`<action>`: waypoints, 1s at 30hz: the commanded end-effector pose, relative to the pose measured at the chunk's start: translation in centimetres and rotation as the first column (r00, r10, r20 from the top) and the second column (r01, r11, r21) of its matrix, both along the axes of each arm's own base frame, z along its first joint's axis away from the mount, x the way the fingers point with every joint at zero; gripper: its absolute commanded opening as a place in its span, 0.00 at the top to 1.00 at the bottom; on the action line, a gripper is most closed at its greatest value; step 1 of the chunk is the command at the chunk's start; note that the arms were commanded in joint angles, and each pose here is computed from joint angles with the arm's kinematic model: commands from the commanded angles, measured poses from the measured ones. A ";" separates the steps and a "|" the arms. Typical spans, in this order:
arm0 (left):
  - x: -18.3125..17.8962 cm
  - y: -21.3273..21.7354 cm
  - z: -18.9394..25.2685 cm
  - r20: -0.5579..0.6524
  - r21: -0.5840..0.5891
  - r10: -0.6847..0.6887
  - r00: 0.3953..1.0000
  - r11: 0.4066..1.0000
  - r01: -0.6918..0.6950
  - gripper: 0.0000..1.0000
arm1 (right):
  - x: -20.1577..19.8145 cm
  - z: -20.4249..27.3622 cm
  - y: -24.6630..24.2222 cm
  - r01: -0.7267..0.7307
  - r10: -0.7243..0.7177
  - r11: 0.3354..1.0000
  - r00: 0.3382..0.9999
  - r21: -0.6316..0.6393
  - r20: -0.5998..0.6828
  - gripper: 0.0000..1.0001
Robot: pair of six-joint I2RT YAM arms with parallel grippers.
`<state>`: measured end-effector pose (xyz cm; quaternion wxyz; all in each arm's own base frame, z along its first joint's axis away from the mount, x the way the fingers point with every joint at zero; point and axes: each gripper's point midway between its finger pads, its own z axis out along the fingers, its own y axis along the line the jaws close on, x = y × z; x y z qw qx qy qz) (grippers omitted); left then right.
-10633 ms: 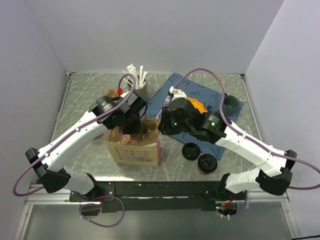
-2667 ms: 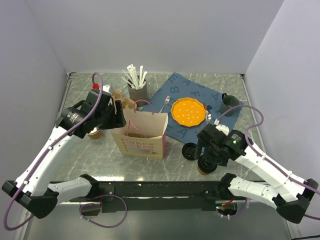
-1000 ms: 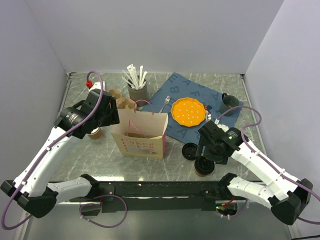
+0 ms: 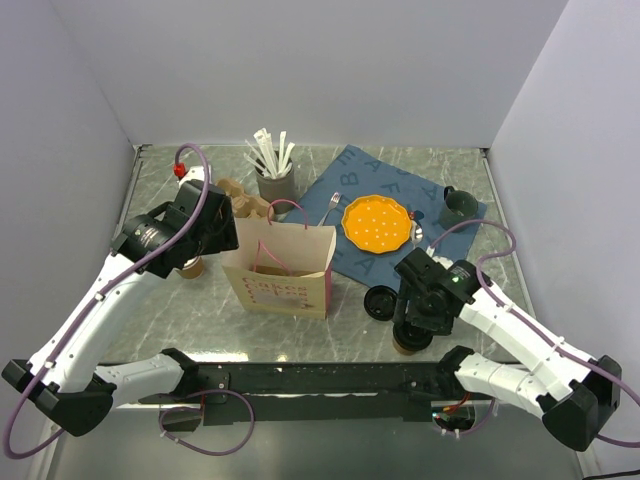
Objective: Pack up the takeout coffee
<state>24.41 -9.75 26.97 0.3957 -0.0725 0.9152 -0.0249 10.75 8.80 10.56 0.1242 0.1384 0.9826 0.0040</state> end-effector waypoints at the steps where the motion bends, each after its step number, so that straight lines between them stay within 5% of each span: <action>1: 0.2 -0.6 1.1 0.031 -0.047 -0.010 0.999 0.999 0.012 0.34 | 0.6 3.1 -0.3 -0.022 0.021 1.000 0.998 0.001 0.058 0.40; 14: 2.9 -3.1 1.2 0.057 -0.062 -0.123 0.991 0.990 0.126 0.49 | 2.7 12.3 0.7 -0.186 0.181 0.982 0.967 0.016 0.179 0.51; 16: 3.0 -3.3 1.3 0.058 -0.060 -0.129 0.990 0.989 0.133 0.58 | 3.1 13.4 1.0 -0.206 0.197 0.978 0.959 0.024 0.205 0.52; 23: 2.1 -4.9 1.4 0.052 -0.122 -0.220 0.974 0.967 0.225 0.97 | 5.3 22.3 4.6 -0.410 0.336 0.907 0.842 0.097 0.422 0.53; 30: -0.3 -8.1 2.3 0.074 -0.301 -0.345 0.936 0.887 0.351 0.99 | 5.1 29.4 10.6 -0.636 0.468 0.764 0.661 0.107 0.586 0.54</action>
